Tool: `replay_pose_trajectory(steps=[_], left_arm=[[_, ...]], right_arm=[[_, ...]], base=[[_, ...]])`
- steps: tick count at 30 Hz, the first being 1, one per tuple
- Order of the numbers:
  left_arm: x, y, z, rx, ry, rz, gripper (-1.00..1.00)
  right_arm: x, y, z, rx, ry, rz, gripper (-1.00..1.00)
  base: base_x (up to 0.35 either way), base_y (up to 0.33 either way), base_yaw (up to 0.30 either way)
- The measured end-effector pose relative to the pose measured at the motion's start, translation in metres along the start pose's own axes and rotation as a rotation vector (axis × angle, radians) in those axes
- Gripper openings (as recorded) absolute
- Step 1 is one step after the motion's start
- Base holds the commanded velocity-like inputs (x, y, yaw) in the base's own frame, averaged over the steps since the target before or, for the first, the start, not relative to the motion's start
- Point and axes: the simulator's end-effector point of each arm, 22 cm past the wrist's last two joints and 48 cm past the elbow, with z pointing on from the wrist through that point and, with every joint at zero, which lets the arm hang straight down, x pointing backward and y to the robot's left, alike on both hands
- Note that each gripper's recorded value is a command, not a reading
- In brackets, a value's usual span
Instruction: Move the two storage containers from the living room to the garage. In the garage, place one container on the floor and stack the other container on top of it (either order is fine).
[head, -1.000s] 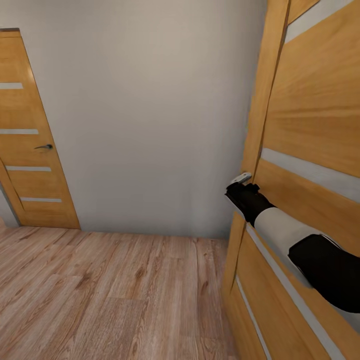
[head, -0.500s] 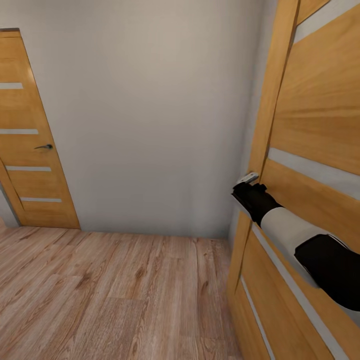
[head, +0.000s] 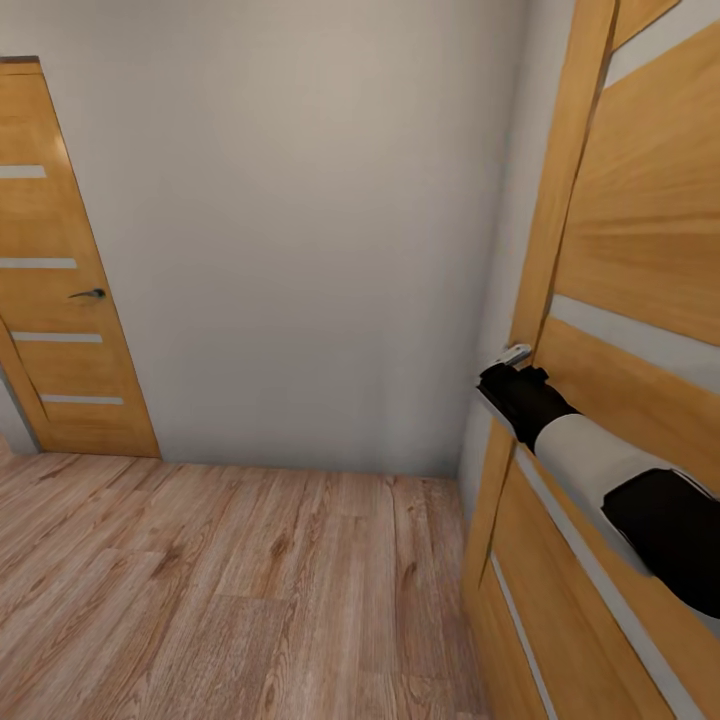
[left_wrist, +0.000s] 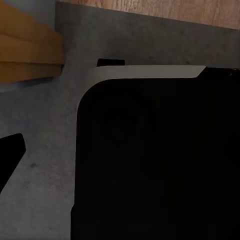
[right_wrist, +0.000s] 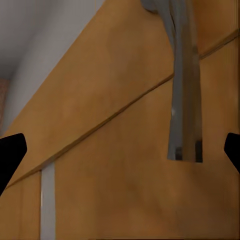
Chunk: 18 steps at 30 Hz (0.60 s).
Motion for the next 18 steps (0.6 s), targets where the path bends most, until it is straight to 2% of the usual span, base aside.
replay_pose_trajectory(steps=[3,18], left_arm=[[0.0,0.0,0.0,0.0,0.0,0.0,1.0],[0.0,0.0,0.0,0.0,0.0,0.0,1.0]], right_arm=[[0.004,-0.008,0.004,0.013,0.006,0.001,1.0],[0.009,-0.02,0.009,0.026,0.011,0.009,1.0]], base=[[0.0,0.0,0.0],[0.0,0.0,0.0]])
